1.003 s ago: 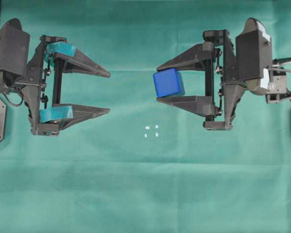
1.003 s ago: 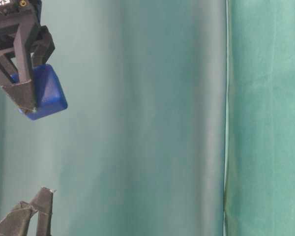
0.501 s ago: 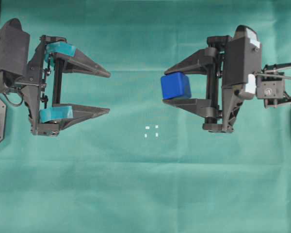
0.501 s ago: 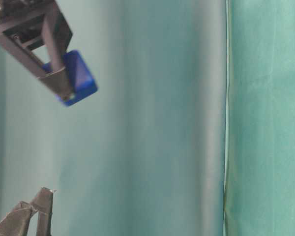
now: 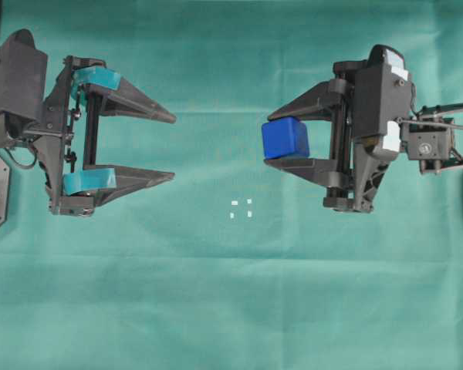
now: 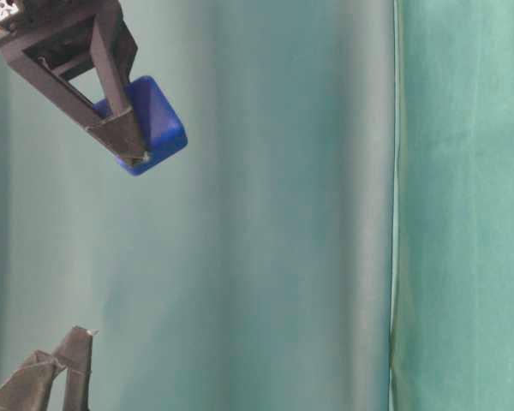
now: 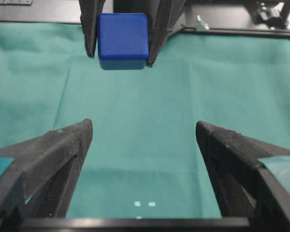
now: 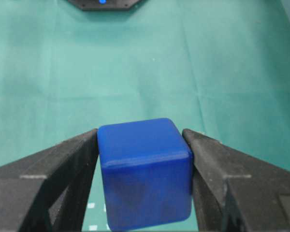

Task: Handover the blue block to the right arm after grasping it with the left arm, then place it in the designated position.
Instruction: 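Rotate the right gripper downward and lower the cube to the table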

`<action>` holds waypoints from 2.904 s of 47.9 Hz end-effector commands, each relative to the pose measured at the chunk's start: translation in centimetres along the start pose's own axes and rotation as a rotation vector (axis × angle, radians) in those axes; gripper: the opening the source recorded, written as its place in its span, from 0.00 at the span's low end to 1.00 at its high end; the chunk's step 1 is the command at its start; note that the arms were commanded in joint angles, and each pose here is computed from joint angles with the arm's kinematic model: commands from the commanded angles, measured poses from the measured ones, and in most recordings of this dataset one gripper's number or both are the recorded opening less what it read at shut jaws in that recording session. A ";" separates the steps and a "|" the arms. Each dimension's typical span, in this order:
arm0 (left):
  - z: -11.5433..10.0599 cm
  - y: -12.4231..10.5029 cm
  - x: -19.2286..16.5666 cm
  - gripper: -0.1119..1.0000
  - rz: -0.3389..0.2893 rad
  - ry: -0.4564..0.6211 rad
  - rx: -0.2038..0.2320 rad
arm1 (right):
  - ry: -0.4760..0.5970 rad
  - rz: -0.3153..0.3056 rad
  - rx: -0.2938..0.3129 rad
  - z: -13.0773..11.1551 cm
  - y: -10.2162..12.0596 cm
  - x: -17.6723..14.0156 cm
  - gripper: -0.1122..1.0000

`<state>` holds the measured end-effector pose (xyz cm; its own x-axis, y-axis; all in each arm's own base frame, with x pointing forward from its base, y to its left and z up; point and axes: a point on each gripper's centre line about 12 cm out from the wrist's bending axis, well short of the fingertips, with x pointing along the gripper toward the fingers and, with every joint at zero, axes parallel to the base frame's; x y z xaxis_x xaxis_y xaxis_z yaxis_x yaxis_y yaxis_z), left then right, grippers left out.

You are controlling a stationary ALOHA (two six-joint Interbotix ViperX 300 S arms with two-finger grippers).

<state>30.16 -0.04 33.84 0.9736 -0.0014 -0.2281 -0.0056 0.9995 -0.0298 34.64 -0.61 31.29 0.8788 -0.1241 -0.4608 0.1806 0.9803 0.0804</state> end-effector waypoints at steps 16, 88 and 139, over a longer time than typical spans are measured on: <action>0.9 0.1 -0.2 1.00 0.002 -0.026 -0.002 | 0.029 0.020 -0.004 -0.9 0.6 2.6 0.63; 0.8 0.1 -0.2 1.00 0.002 -0.025 -0.001 | 0.194 0.149 0.055 -12.9 1.1 17.2 0.63; 0.7 0.1 -0.2 1.00 0.002 -0.017 -0.001 | 0.215 0.144 0.082 -13.9 1.2 17.9 0.61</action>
<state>30.15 -0.04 33.77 0.9722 -0.0014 -0.2340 -0.0058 0.9995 -0.0298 44.10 0.42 9.73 0.7667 0.0584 -0.6394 0.1064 0.9705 0.2162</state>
